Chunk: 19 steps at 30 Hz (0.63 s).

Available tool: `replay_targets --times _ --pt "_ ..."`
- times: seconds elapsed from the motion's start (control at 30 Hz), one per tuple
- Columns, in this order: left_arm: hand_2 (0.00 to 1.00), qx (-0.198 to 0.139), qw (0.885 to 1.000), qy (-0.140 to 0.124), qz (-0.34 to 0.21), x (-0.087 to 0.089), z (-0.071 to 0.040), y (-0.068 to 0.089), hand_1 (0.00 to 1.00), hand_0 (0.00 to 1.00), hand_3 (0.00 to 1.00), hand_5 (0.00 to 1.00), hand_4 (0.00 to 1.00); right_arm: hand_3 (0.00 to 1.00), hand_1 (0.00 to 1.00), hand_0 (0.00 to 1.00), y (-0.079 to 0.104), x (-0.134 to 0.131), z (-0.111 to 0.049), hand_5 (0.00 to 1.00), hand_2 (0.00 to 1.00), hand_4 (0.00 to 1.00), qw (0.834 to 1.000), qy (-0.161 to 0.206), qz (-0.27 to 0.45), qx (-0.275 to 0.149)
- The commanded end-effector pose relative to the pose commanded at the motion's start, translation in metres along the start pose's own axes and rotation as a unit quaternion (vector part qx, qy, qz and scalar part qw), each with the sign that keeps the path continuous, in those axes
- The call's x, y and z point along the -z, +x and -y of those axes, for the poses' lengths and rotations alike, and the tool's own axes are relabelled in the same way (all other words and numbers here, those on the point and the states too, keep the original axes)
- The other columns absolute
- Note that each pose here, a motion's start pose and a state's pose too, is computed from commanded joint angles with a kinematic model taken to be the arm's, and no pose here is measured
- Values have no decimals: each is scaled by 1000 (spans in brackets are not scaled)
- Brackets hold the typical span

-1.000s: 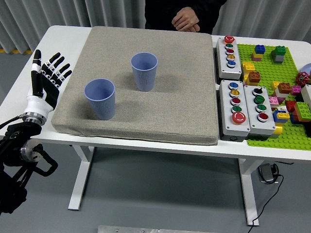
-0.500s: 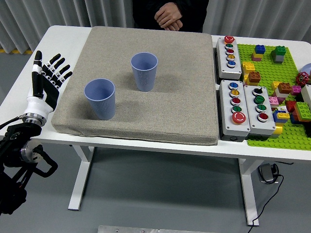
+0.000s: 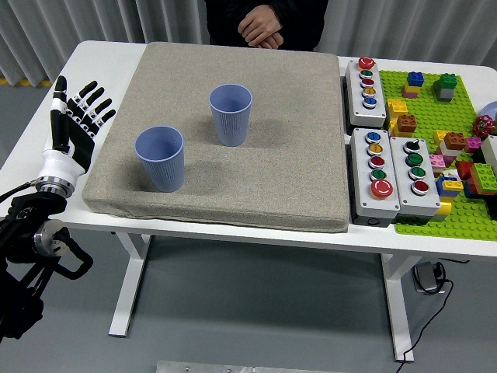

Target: Pick cup pour cup place

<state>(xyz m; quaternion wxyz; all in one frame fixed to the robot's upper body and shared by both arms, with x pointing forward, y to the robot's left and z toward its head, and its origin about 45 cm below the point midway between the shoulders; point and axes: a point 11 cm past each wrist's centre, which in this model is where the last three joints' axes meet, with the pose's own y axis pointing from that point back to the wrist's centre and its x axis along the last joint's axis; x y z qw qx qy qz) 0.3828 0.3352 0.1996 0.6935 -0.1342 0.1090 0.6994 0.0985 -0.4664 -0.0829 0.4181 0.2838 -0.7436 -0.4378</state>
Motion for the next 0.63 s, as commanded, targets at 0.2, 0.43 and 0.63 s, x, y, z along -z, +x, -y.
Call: replay_targets --times 0.2,0.43,0.63 --pt "872 1 1000 -1 0 -1 0 0 809 776 803 998 855 587 617 695 0 0 0 246 589 2 1000 -1 -1 0" --pt "873 2 1000 -3 1 -3 0 -1 809 776 803 998 854 587 617 695 -1 0 0 246 589 2 1000 0 0 1" --pt "870 9 1000 -2 5 -4 1 -5 809 776 802 998 852 587 617 694 -1 1 0 247 590 2 1000 -1 0 1"
